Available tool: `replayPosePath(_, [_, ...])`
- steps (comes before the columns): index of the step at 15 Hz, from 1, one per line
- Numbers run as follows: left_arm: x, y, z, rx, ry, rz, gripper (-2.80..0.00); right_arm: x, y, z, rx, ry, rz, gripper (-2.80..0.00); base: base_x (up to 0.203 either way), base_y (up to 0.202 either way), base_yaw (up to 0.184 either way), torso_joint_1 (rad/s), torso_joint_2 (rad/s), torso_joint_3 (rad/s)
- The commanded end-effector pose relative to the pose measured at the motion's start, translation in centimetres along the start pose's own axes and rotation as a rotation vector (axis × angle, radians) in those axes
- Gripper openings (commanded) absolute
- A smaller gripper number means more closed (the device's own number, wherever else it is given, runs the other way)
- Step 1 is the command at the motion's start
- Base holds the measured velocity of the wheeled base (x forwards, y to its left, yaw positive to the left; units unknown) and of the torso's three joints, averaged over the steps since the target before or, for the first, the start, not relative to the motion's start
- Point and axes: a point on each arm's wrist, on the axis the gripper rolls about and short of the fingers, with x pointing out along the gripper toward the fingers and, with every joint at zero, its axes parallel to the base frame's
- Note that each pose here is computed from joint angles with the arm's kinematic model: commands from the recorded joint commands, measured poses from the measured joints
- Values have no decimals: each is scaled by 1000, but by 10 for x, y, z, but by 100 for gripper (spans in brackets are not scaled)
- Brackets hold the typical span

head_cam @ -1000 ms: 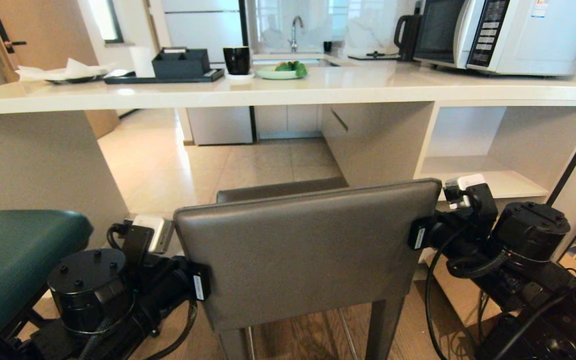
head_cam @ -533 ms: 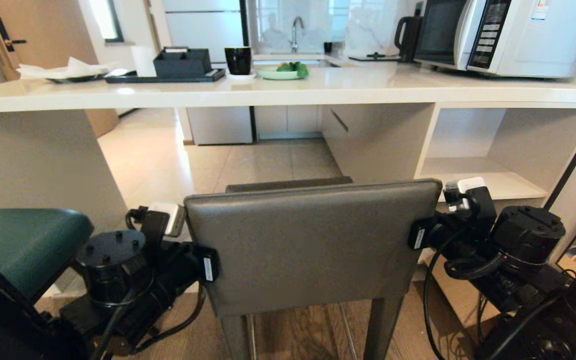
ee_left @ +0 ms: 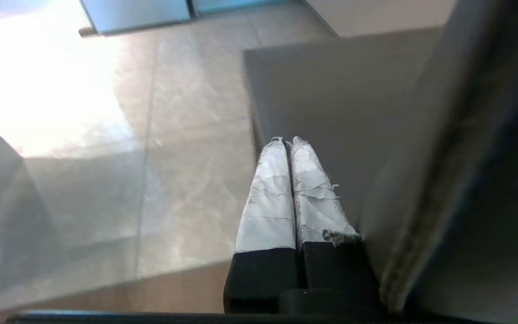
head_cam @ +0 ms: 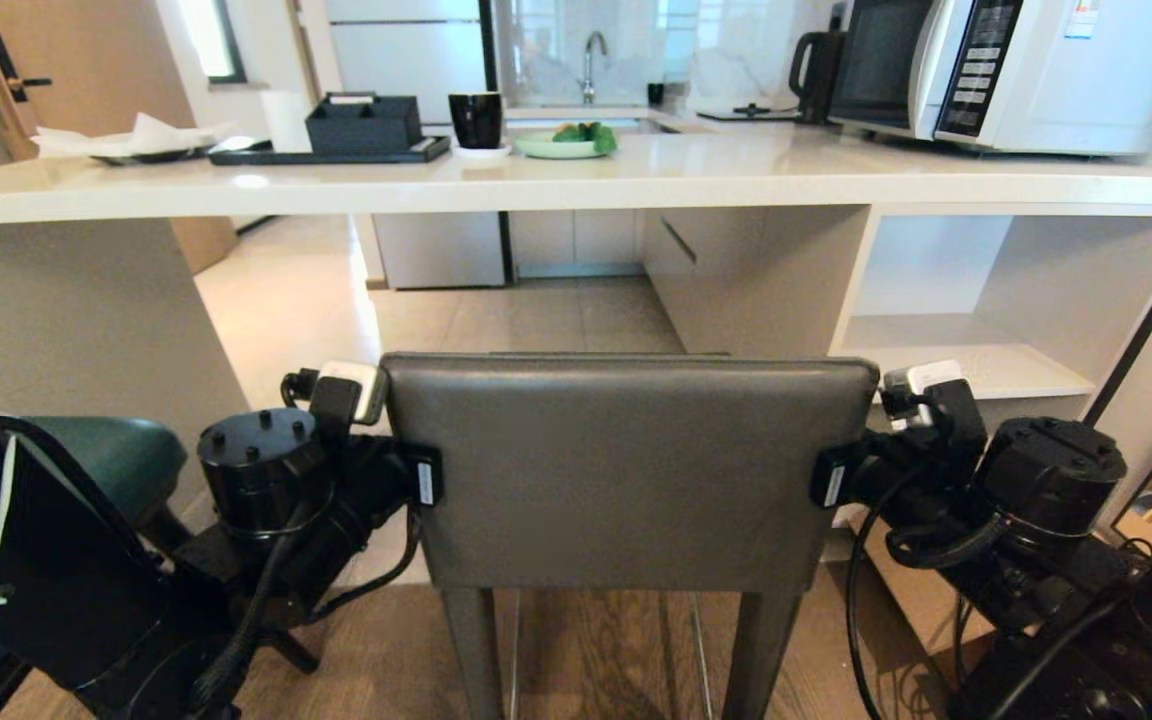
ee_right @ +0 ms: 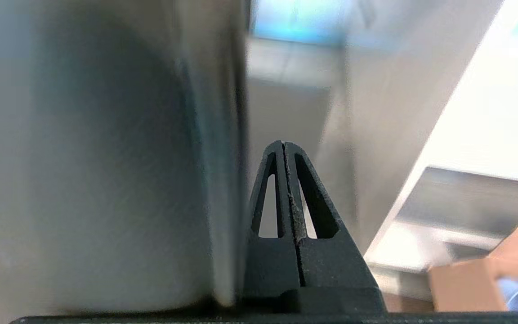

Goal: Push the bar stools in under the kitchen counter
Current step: Push the gray chair back under the dining table

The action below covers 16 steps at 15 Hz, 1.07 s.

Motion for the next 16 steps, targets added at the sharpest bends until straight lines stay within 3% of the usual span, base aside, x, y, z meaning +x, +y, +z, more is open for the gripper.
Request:
replayPosePath(1, [8, 12, -6, -2, 11, 39, -280, 2, -1, -3, 1, 5, -13, -280, 0, 0, 0, 0, 0, 0])
replayPosePath(5, [-5, 10, -14, 3, 50, 21, -280, 11, -1, -8, 0, 11, -15, -280, 0, 0, 0, 0, 0, 0])
replayPosePath(10, [-18, 1, -17, 4, 30, -9, -280, 30, 0, -12, -1, -4, -22, -280, 0, 0, 0, 0, 0, 0])
replayPosePath(16, [-12, 2, -26, 8, 56, -1, -280, 27, -1, -10, 0, -5, -27, -280, 0, 0, 0, 0, 0, 0])
